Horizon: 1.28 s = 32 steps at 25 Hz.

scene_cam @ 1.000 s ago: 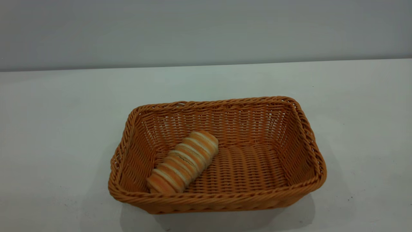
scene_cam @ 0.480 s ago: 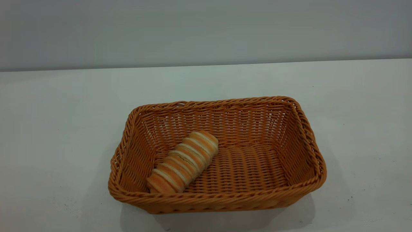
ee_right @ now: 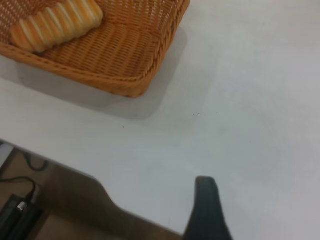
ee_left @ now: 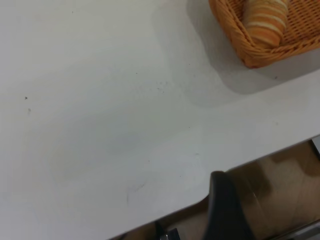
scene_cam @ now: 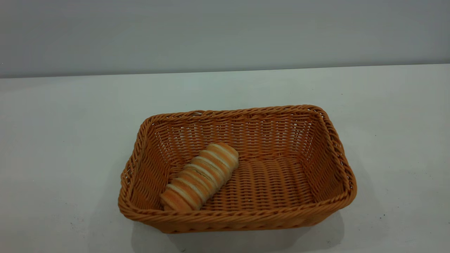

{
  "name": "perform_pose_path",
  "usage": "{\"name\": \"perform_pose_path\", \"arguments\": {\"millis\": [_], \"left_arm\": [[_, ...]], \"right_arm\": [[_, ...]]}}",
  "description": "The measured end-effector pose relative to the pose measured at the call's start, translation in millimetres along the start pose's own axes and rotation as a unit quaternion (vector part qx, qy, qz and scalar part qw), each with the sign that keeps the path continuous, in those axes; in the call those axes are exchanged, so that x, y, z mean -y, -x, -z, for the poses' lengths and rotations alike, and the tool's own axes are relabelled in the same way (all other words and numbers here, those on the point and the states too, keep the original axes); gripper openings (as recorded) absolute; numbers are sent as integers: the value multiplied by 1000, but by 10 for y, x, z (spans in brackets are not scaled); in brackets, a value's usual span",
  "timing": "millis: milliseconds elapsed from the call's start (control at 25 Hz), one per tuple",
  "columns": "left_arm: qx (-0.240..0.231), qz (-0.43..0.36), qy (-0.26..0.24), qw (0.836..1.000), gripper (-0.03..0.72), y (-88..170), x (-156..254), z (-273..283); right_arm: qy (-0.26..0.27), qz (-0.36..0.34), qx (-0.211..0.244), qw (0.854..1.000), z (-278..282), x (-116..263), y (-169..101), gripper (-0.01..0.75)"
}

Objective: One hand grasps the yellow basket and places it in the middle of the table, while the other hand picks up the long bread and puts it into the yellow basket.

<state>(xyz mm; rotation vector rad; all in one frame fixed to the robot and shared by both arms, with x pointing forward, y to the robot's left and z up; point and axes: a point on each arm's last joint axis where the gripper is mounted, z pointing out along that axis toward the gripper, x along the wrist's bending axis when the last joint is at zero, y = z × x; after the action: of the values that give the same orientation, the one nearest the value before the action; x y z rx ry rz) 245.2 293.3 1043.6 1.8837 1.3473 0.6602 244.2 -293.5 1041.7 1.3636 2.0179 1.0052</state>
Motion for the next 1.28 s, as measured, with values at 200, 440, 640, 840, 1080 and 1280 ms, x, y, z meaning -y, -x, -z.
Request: {"name": "perform_pose_path", "arguments": {"millis": [200, 440, 640, 840, 1080, 1280], "left_arm": [[0, 1, 0, 1000, 530, 0, 0, 0], [-14, 8, 26, 1000, 530, 7, 44, 61], [-82, 50, 60, 994, 530, 33, 102, 129], [-109, 68, 60, 990, 530, 39, 99, 125], [-109, 69, 60, 990, 530, 39, 99, 125], [-109, 69, 60, 990, 530, 39, 99, 125]], "right_arm": [[0, 0, 0, 1000, 0, 0, 0, 562], [0, -35, 46, 998, -3, -3, 8, 562], [0, -75, 99, 992, -6, -5, 18, 562], [0, -90, 117, 989, -7, -6, 21, 562], [0, -91, 118, 989, -7, -6, 21, 562], [0, -91, 118, 989, -7, -6, 21, 562]]}}
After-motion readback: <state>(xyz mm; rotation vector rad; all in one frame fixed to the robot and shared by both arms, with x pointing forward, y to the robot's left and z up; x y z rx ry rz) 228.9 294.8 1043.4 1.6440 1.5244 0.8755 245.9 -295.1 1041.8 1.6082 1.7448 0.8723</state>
